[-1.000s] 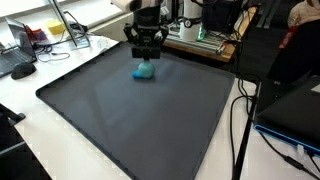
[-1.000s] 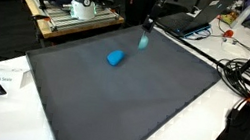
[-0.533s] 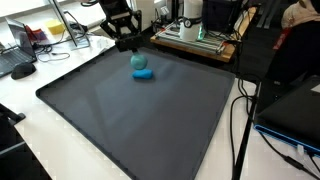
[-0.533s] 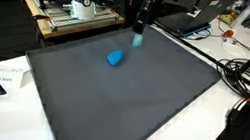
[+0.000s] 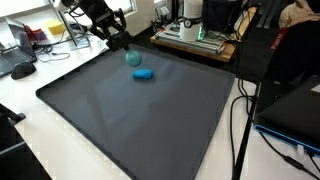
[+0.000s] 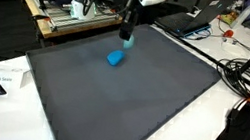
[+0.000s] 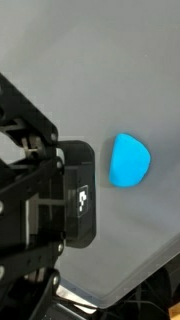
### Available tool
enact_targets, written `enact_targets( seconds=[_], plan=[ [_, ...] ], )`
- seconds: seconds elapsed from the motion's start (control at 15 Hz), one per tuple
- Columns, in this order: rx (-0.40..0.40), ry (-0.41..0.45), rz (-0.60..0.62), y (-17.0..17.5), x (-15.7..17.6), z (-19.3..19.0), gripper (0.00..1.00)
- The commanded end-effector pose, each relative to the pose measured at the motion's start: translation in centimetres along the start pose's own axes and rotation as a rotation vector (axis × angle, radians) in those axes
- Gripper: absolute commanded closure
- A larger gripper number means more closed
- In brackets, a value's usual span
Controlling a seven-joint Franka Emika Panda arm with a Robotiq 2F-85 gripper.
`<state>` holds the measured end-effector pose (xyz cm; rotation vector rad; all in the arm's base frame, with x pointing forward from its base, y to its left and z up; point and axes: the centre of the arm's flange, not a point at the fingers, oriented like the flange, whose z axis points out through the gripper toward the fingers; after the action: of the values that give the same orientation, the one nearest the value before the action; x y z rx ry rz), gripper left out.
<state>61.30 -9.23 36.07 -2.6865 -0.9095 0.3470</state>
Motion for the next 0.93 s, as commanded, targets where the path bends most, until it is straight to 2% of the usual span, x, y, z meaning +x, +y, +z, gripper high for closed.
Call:
enact_targets(
  seconds=[0.0, 0.07, 0.13, 0.27, 0.47, 0.53, 0.73, 0.87],
  plan=[
    [0.096, 0.06, 0.002, 4.2, -0.1, -0.3, 0.78],
    [0.077, 0.071, 0.055, 5.1, -0.2, 0.0, 0.78],
    [0.05, 0.039, 0.02, 2.9, -0.9, 0.6, 0.53],
    [0.058, 0.046, 0.042, 4.5, -1.2, 1.0, 0.53],
    [0.059, 0.049, 0.046, 4.7, -0.9, 1.1, 0.53],
    [0.057, 0.05, 0.045, 4.7, -0.8, 1.0, 0.78],
    [0.158, 0.02, 0.058, 7.0, -1.2, 1.3, 0.78],
    [0.253, 0.012, 0.048, 8.2, -1.8, 1.4, 0.78]
  ],
)
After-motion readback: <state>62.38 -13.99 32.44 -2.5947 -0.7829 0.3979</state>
